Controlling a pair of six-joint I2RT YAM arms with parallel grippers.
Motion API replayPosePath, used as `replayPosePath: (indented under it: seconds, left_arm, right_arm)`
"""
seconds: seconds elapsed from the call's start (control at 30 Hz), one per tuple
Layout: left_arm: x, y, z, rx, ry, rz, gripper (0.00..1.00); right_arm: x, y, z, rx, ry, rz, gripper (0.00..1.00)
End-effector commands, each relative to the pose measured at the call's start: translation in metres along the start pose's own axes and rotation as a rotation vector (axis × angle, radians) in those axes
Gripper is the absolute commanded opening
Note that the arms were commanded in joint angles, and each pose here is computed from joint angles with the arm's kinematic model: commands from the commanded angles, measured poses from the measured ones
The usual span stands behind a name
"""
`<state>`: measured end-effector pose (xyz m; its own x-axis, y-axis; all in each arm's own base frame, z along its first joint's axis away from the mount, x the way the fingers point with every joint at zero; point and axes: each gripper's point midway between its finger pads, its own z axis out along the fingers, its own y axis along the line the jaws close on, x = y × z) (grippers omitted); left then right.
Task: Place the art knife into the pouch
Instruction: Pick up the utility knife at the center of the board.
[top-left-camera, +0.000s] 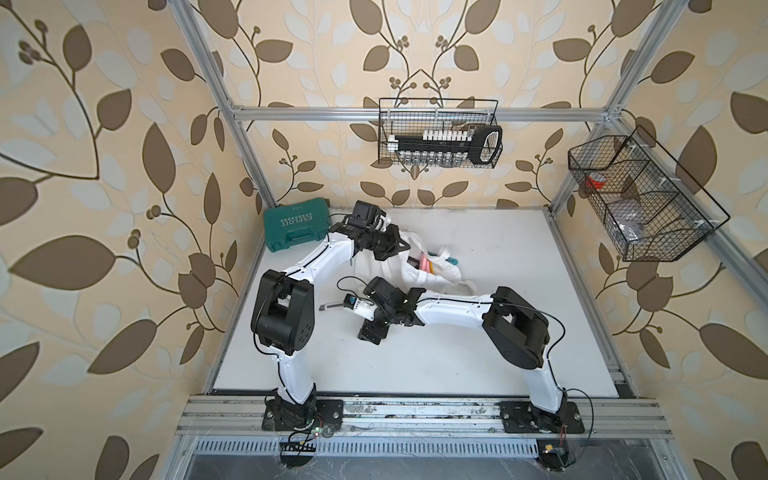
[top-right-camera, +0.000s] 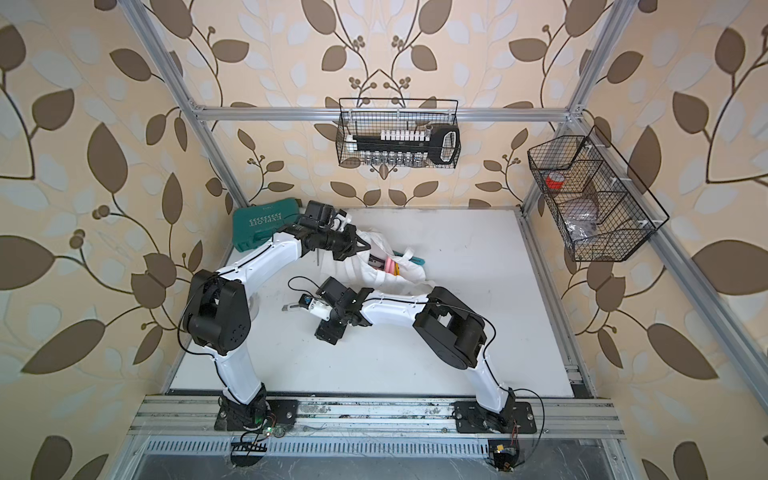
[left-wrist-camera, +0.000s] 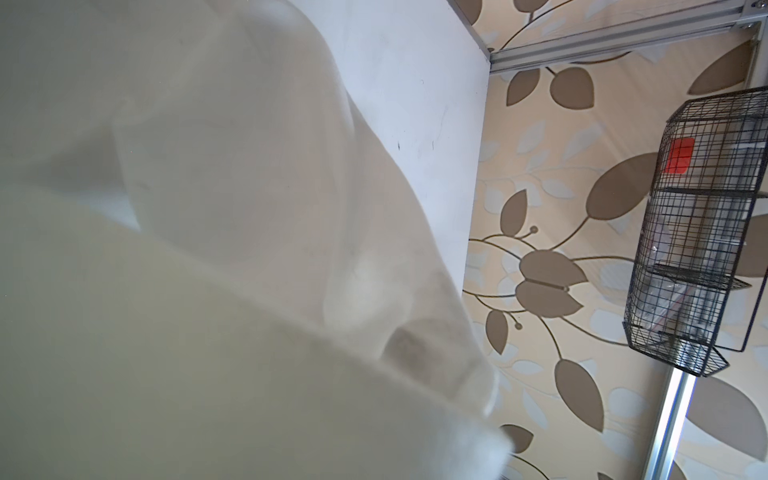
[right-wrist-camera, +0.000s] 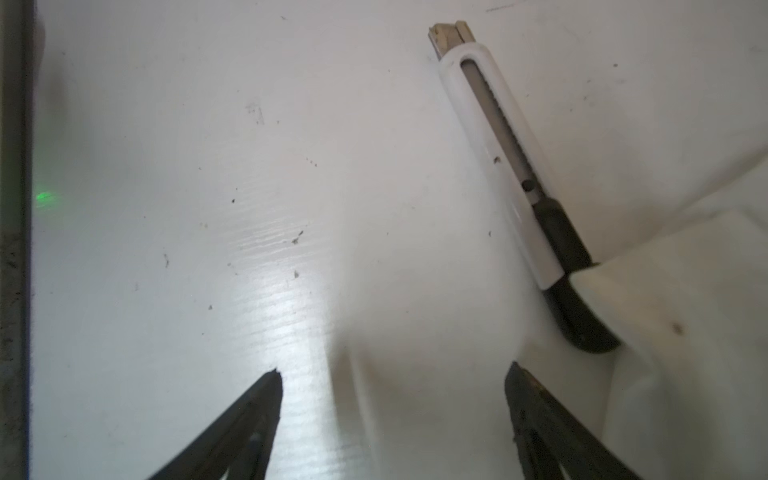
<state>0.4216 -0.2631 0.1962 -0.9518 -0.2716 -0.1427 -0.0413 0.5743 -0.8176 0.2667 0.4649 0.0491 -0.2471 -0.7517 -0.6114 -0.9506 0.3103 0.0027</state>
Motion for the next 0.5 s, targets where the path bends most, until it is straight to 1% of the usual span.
replayPosePath:
  seconds: [0.0,0.27,0.47]
  left_arm:
    - [-0.002,-0.046,-0.032,0.084,-0.038,0.106,0.0]
    - [-0.004,-0.049,-0.036,0.082,-0.043,0.11,0.0]
    - [-0.006,-0.05,-0.035,0.086,-0.046,0.111,0.0]
  right_arm:
    - [-0.017,-0.01,0.006,0.003,-0.024,-0.049,0.86]
    - [-0.033,-0.03,0.018,-0.057,-0.05,-0.018,0.86]
    - [-0.041,-0.032,0.032,-0.114,-0.068,0.01,0.86]
